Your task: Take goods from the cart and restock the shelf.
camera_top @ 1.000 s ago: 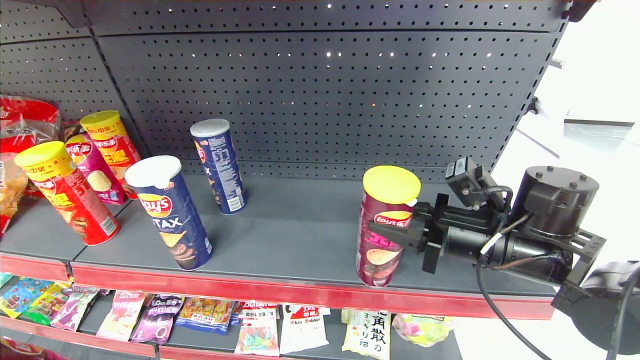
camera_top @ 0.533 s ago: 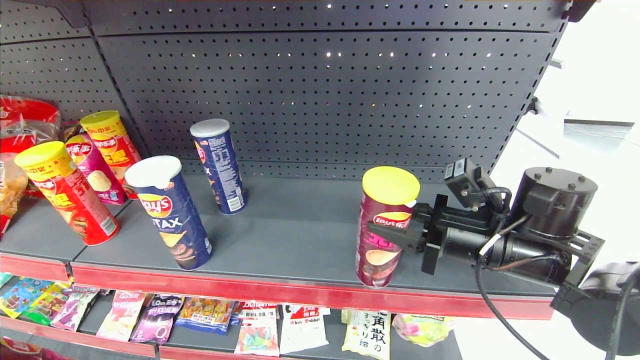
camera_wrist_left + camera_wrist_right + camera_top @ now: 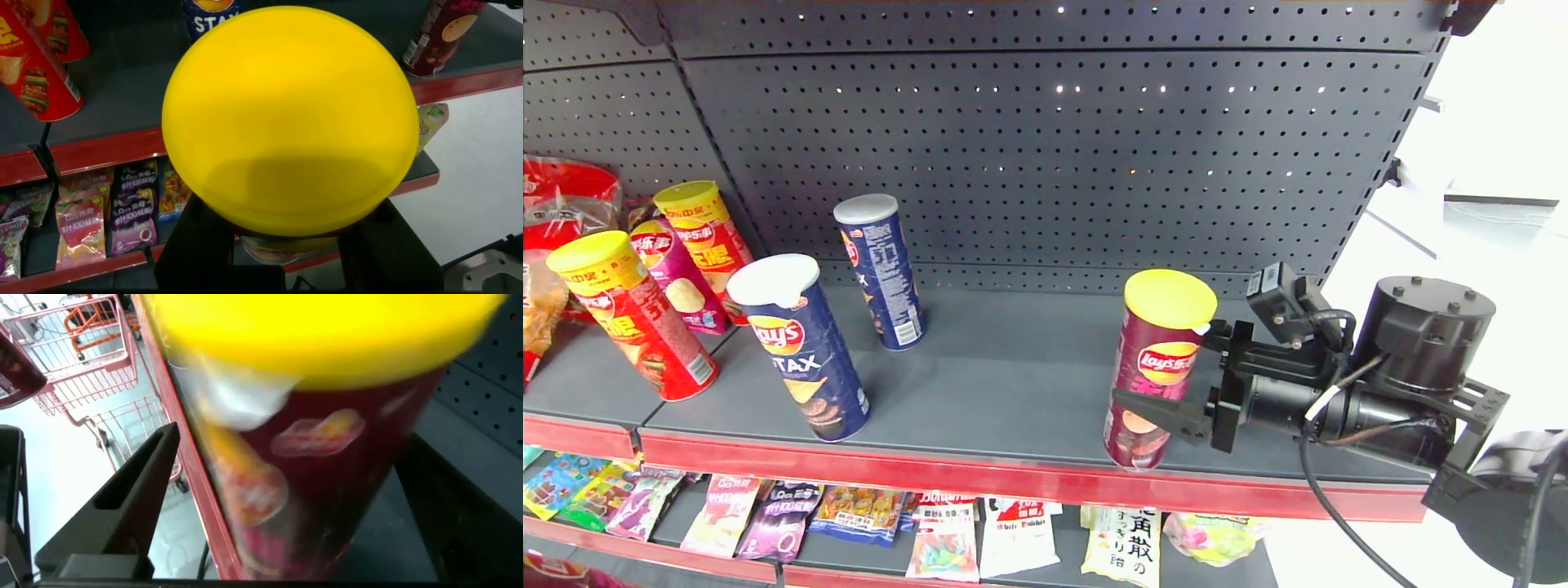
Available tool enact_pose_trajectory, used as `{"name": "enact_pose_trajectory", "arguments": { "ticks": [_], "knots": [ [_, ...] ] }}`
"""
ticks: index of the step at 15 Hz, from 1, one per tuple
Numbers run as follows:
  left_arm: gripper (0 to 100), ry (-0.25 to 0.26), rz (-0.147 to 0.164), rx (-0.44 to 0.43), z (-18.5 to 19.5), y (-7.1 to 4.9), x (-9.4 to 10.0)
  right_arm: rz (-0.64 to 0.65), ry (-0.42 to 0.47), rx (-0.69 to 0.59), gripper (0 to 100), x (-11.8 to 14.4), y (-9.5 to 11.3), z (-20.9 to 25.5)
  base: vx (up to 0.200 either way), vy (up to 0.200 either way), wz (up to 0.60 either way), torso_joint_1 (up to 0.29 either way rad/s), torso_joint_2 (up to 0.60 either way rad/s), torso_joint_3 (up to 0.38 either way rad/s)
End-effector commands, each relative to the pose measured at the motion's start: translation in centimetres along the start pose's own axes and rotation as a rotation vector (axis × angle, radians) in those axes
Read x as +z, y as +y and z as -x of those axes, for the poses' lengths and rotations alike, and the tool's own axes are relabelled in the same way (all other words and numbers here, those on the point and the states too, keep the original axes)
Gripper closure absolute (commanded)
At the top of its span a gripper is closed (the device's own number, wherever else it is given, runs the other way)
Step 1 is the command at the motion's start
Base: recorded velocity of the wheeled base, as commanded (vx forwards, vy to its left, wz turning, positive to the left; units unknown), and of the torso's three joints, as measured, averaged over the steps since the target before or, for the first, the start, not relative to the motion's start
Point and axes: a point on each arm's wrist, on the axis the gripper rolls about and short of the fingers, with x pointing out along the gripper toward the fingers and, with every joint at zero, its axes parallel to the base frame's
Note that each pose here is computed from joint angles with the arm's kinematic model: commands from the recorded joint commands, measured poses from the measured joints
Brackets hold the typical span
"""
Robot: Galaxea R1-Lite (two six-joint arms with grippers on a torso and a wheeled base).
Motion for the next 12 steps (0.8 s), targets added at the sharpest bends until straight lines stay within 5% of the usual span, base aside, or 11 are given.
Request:
{"name": "enact_pose_trajectory", "arguments": {
  "ticks": [1, 12],
  "knots": [
    [100, 0.000, -0.001, 0.000, 0.0, 0.0, 0.0, 0.004, -0.006, -0.008, 0, 0.2, 0.1, 0.3, 0.000, 0.000, 0.00, 0.000, 0.00, 0.000],
    [100, -0.020, -0.003, 0.000, 0.3, 0.0, -0.2, -0.020, 0.036, -0.128, 0, -1.3, 5.5, 10.3, 0.000, 0.000, 0.00, 0.000, 0.00, 0.000]
  ]
}}
